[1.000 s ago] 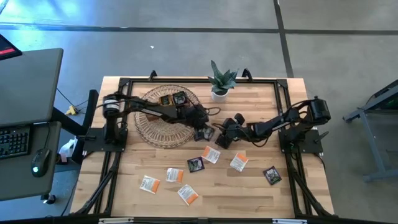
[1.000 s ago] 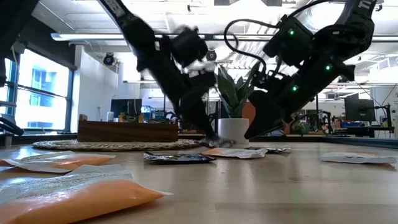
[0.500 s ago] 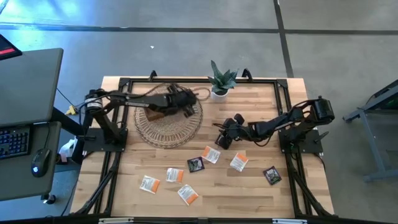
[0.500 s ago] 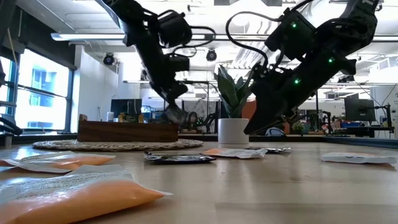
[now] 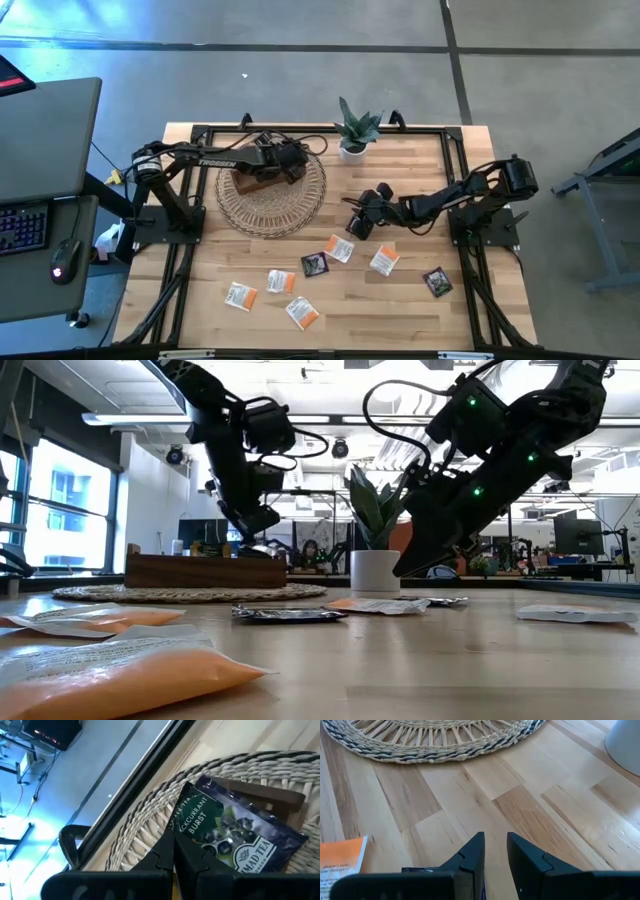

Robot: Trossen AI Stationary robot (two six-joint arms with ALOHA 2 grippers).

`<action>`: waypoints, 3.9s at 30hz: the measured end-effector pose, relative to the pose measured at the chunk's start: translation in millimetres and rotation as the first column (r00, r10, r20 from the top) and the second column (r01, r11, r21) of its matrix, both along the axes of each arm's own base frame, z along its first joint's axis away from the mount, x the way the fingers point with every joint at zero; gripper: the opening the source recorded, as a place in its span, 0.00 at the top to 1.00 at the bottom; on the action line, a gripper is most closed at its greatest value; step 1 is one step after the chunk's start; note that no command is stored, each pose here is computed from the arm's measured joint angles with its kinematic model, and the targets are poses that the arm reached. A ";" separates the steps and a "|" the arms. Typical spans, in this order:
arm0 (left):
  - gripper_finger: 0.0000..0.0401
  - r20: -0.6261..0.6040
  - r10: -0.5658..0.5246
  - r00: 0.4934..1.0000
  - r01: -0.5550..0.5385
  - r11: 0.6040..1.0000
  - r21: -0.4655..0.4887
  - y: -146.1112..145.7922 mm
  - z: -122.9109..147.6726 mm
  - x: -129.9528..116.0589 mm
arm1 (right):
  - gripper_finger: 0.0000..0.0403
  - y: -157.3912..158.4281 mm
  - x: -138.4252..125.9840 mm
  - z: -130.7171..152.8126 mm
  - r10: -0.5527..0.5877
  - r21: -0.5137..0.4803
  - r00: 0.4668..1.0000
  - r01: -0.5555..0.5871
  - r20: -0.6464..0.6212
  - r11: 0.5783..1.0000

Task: Pick & Place Tea
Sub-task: Put the black tea bag into the right section of the wooden organizer

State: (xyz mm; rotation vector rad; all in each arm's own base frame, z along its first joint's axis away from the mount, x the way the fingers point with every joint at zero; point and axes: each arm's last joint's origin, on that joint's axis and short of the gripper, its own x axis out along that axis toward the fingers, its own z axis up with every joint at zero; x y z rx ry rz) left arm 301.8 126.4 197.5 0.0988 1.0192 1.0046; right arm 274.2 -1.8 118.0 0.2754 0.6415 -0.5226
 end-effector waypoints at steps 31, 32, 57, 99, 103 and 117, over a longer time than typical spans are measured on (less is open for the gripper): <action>0.95 0.065 0.074 0.995 -0.077 0.996 0.044 1.8 0.5 0.3 | 0.81 0.0 0.2 0.1 -0.002 0.002 1.000 0.002 0.004 1.000; 0.93 0.068 0.074 0.995 -0.077 0.996 0.045 1.9 0.6 0.5 | 0.81 0.0 0.2 0.1 -0.002 0.002 1.000 0.002 0.004 1.000; 0.70 0.076 -0.168 0.983 0.173 0.983 -0.055 -21.1 68.8 -26.0 | 0.81 6.6 10.3 11.6 0.098 0.009 0.984 -0.101 0.147 0.995; 0.70 0.674 -0.345 0.653 0.744 0.459 -0.485 -123.4 -23.2 -95.4 | 0.88 121.0 114.1 22.0 0.697 -0.073 0.710 -0.704 -0.104 0.706; 0.70 0.641 -0.268 0.719 0.672 0.501 -0.545 -134.8 -31.0 -91.6 | 0.93 124.8 108.0 19.0 0.685 -0.011 0.714 -0.693 -0.144 0.721; 0.70 0.664 -0.144 0.734 0.628 0.518 -0.581 -160.9 -60.7 -62.6 | 0.99 105.8 121.8 -21.4 0.550 -0.084 0.811 -0.573 -0.199 0.815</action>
